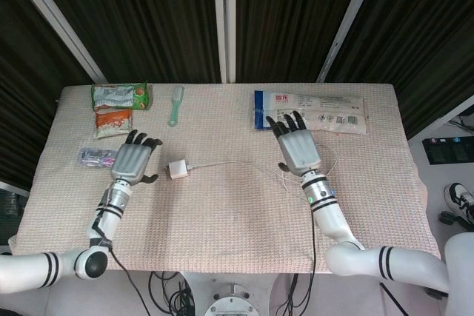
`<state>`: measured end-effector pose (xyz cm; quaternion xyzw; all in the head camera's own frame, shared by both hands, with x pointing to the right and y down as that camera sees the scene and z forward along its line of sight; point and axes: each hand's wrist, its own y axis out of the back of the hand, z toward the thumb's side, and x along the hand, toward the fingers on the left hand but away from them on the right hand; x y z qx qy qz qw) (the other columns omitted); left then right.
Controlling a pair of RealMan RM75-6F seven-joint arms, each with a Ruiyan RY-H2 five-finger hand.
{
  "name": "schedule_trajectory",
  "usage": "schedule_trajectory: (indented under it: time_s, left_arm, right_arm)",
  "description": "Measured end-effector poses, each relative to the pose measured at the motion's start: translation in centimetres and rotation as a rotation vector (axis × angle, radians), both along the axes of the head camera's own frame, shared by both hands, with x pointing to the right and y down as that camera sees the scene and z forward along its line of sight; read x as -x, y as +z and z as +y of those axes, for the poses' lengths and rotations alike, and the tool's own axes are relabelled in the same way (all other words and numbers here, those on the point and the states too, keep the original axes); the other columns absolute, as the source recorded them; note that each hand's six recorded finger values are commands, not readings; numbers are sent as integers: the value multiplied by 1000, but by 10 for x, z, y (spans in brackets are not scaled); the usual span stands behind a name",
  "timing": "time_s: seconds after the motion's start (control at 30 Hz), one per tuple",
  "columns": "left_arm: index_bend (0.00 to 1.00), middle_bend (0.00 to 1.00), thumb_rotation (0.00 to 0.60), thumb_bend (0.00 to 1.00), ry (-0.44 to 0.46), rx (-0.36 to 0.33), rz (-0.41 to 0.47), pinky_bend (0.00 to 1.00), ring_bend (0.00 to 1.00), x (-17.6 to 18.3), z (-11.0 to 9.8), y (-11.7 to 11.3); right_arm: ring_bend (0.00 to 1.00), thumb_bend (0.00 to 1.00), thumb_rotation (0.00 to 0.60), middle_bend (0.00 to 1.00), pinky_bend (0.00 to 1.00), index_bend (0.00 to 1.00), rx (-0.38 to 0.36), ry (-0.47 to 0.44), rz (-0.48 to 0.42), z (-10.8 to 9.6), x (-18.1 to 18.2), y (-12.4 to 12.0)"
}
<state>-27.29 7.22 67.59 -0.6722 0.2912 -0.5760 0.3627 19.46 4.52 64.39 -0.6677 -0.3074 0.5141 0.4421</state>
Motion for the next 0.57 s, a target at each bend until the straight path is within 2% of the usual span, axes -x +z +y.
schedule_trajectory:
  time_s: [0.1, 0.23, 0.43, 0.57]
  left_arm:
    - [225, 230, 600, 148, -50, -88, -11, 21, 86, 42, 5, -20]
    - [227, 229, 600, 148, -115, -170, -9, 2, 86, 102, 27, -46]
    - [228, 229, 600, 148, -205, -214, -52, 0, 86, 174, 79, -77]
    - [228, 229, 600, 148, -257, -241, -71, 0, 86, 197, 111, -96]
  right_arm:
    - [71, 132, 600, 176, 52, 47, -13, 36, -19, 7, -42, -18]
    - [29, 145, 600, 153, 49, 48, -31, 88, -50, 26, -99, -43]
    - [0, 149, 600, 139, 33, 48, -59, 203, -128, 75, -177, -78]
    - [0, 154, 600, 139, 30, 48, -86, 266, -159, 112, -218, -99]
